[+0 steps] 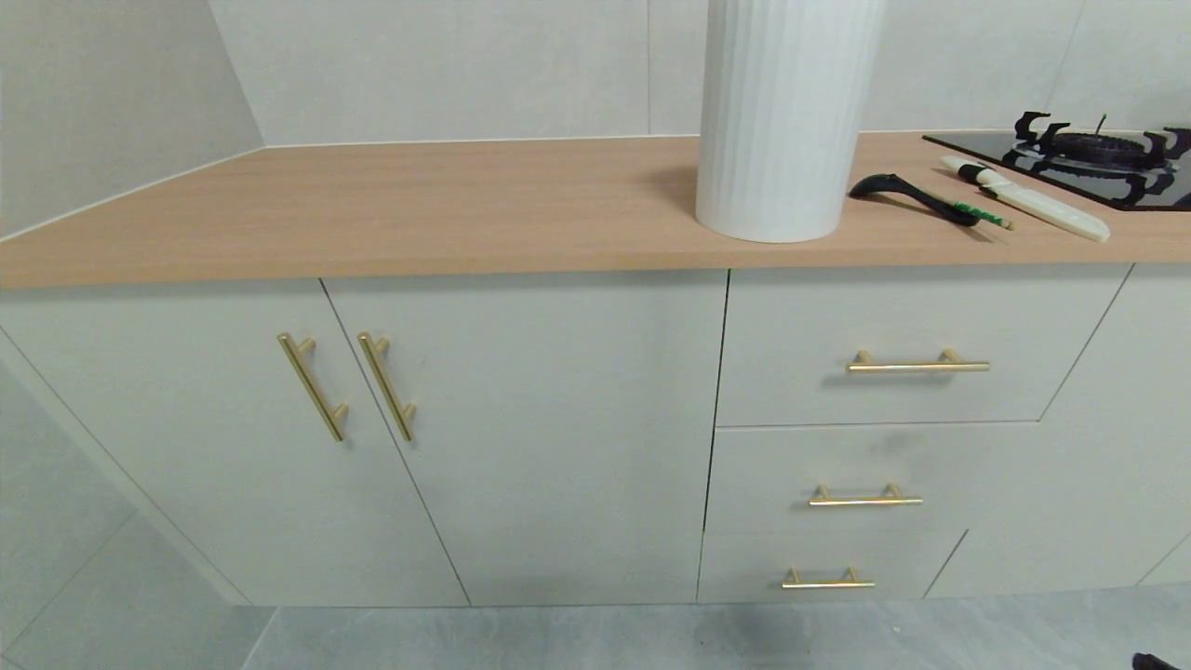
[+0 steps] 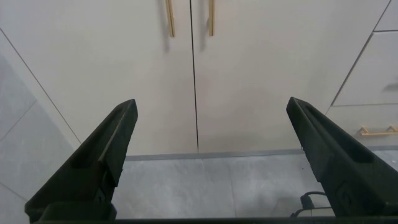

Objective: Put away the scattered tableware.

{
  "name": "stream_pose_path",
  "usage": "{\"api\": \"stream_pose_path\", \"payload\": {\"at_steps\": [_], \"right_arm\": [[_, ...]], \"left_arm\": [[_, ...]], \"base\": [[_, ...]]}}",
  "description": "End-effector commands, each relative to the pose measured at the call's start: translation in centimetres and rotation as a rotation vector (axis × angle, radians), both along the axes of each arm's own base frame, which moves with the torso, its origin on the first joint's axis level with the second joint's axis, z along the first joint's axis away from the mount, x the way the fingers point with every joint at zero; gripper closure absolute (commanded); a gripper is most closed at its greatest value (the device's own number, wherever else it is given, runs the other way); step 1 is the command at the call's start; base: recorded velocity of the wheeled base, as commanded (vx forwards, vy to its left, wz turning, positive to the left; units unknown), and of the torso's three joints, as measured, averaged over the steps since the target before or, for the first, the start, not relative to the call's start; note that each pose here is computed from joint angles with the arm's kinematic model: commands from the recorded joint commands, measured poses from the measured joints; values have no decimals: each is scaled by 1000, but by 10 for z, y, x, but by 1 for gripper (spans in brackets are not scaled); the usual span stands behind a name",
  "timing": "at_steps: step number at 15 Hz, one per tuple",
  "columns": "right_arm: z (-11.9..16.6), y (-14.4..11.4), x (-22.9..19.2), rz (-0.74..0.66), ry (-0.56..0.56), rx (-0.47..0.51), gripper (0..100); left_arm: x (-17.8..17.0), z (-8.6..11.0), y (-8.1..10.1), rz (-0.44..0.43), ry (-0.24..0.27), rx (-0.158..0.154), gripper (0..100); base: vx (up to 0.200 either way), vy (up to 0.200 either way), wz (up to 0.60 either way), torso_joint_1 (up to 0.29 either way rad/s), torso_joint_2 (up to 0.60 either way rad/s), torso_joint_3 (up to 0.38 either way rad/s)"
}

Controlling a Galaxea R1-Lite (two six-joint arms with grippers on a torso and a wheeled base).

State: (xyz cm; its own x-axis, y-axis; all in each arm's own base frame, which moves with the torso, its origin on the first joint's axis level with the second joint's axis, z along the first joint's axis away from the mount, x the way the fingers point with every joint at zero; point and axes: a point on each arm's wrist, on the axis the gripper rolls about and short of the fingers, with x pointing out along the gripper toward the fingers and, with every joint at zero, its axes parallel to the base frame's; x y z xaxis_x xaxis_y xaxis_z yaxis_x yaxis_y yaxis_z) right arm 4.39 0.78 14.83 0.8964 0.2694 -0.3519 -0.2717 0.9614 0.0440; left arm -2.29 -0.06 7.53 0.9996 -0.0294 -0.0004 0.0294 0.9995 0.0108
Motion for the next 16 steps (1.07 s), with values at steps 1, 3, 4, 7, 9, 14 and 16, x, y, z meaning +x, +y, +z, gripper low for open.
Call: {"api": "stream_pose_path", "payload": {"at_steps": [1,3,4,7,9,14,16], "right_arm": [[7,8,63,34,228,-28,0],[6,10,85,35,287,-34,0],[6,11,89,34,297,-36,0],[-1,20,129,37,340,-73,0],[-12,29,154,13,338,-117,0],[-48,38,196,13,366,-122,0],[-63,49,205,28,373,-135,0]], "left_arm": [[0,0,0,0,1,0,0],[0,0,0,0,1,0,0],[0,0,0,0,1,0,0],[0,0,0,0,1,0,0],[0,0,0,0,1,0,0],[0,0,0,0,1,0,0],[0,0,0,0,1,0,0]], "base": [[0,0,0,0,0,0],[0,0,0,0,0,0],[0,0,0,0,0,0],[0,0,0,0,0,0],[0,0,0,0,0,0],[0,0,0,0,0,0],[0,0,0,0,0,0]]}}
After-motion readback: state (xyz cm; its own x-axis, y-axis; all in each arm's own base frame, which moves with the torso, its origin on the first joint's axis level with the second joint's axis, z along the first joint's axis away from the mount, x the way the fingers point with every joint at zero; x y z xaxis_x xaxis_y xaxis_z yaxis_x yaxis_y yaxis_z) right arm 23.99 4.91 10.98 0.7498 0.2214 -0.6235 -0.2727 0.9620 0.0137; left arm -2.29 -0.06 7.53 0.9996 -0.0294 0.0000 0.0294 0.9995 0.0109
